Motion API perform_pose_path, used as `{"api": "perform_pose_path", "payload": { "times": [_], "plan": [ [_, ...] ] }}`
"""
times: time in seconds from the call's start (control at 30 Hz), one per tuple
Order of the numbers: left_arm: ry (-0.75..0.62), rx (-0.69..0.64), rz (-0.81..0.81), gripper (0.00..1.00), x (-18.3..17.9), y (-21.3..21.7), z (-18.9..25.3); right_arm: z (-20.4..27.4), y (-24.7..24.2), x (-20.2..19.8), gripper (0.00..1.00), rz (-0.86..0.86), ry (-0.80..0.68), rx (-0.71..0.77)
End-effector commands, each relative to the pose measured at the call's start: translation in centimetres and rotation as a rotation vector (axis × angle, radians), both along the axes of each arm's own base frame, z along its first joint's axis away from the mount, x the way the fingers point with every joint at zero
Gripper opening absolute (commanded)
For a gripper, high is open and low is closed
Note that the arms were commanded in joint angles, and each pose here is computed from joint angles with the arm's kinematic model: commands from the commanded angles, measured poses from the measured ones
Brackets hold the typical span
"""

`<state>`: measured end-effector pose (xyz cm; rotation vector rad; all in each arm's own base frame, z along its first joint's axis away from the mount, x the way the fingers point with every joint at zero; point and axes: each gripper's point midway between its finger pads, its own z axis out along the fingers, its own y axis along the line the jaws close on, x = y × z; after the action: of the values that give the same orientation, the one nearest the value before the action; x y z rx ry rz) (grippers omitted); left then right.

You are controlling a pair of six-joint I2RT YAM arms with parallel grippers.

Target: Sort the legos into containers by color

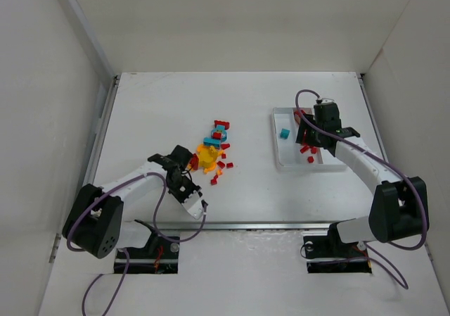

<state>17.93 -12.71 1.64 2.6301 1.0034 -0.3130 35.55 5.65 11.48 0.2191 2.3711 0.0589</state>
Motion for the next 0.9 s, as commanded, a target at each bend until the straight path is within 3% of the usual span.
{"api": "perform_pose_path", "payload": {
  "times": [0.0,0.17,0.3,0.37,0.43,0.47,0.6,0.63,0.67,0.87],
  "plan": [
    [0.053,-0.044,-0.015,0.0,-1.4,-0.7,0.9,1.7,0.5,0.8,0.73,0.02,-0.07,0.012],
    [0.029,-0.083,-0.018,0.0,-0.9,-1.4,1.9,1.7,0.5,0.8,0.73,0.02,-0.07,0.012],
    [0.034,-0.187,0.13,0.0,1.0,-3.6,4.4,2.2,1.4,0.6,0.73,0.071,-0.072,0.027],
    [0.08,-0.329,0.325,0.0,3.0,-6.0,7.0,3.6,2.6,0.5,0.73,0.153,-0.117,0.038],
    [0.049,-0.5,0.443,0.0,6.7,-8.0,11.3,5.4,5.1,0.1,0.73,0.285,-0.169,0.105],
    [0.137,-0.562,0.586,0.0,7.1,-8.9,12.7,6.0,6.4,-0.1,0.73,0.359,-0.181,0.121],
    [0.123,-0.807,0.799,0.0,11.6,-11.1,18.5,10.3,12.7,-1.5,0.73,0.599,-0.21,0.274],
    [0.173,-0.852,0.874,0.0,11.7,-11.3,19.3,11.2,15.2,-2.6,0.73,0.67,-0.197,0.327],
    [0.135,-0.941,0.867,0.0,12.5,-11.6,21.7,12.8,16.8,-2.5,0.73,0.711,-0.212,0.368],
    [0.015,-1.105,0.944,0.0,13.5,-10.9,25.6,19.6,24.0,-4.4,0.73,0.849,-0.255,0.691]
  ]
}}
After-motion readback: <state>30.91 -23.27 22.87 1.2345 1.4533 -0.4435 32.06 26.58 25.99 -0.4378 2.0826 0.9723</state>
